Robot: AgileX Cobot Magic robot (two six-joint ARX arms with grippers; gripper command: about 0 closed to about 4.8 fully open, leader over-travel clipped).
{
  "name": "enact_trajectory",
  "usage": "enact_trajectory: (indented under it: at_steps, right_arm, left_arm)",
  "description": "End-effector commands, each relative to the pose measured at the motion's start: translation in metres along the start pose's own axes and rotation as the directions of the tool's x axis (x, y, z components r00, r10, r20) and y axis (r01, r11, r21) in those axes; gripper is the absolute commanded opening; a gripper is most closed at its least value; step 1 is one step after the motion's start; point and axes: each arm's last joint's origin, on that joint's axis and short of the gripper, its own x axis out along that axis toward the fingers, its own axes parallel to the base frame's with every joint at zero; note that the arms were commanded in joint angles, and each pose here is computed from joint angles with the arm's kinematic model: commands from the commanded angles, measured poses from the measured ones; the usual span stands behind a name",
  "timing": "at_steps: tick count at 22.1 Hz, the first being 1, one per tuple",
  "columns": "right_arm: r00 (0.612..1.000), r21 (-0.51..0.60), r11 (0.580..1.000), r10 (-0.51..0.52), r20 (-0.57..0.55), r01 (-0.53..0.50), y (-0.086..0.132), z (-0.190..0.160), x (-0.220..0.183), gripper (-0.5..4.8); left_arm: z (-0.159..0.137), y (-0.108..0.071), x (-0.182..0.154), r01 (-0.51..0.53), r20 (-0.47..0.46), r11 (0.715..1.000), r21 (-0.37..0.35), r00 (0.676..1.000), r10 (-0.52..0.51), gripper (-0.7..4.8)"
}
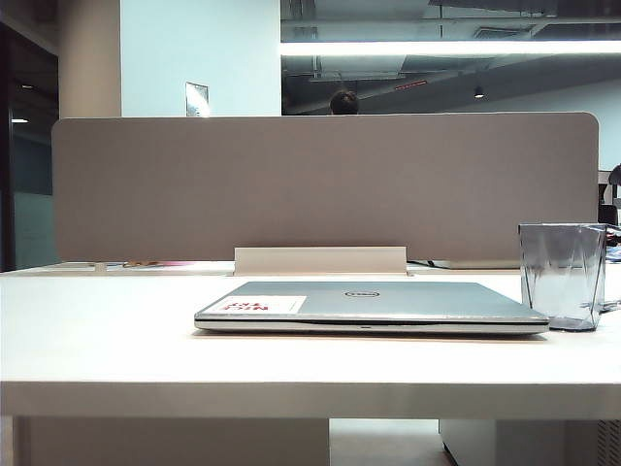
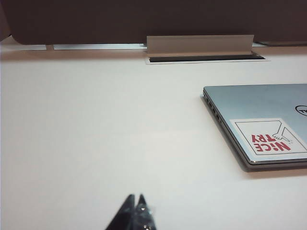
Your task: Pick up the water cup and place it on the right side of the laptop.
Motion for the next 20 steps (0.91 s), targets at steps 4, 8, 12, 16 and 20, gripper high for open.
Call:
enact_trajectory:
  at_steps: [4, 8, 12, 16, 20]
  right_arm:
    - [0.989, 0.047, 0.999, 0.008, 0.144, -0.014, 0.006, 0.0, -0.038, -0.09]
    - [0.975, 0.033, 0.999, 0.013, 0.221, -0.021, 0.009, -0.004, -0.057, -0.09]
    - [0.962, 0.024, 0.999, 0.017, 0.274, -0.024, 0.011, -0.014, -0.074, -0.09]
    - [0.949, 0.056, 0.998, 0.02, 0.315, -0.04, 0.012, -0.025, -0.085, -0.09]
    - [0.936, 0.098, 0.993, 0.024, 0.351, -0.062, 0.012, -0.042, -0.087, -0.09]
  left_arm:
    - [0.001, 0.0, 0.0, 0.007, 0.005, 0.999, -0.04, 1.0, -0.006, -0.04]
    - [0.0, 0.0, 0.0, 0.005, -0.009, 0.999, -0.041, 1.0, -0.006, -0.04]
    - [-0.002, 0.0, 0.0, 0.005, -0.025, 0.999, -0.043, 1.0, -0.006, -0.04]
    - [-0.002, 0.0, 0.0, 0.003, -0.033, 0.999, -0.043, 0.999, -0.004, -0.04]
    - [-0.003, 0.0, 0.0, 0.002, -0.035, 0.999, -0.042, 0.999, -0.003, -0.04]
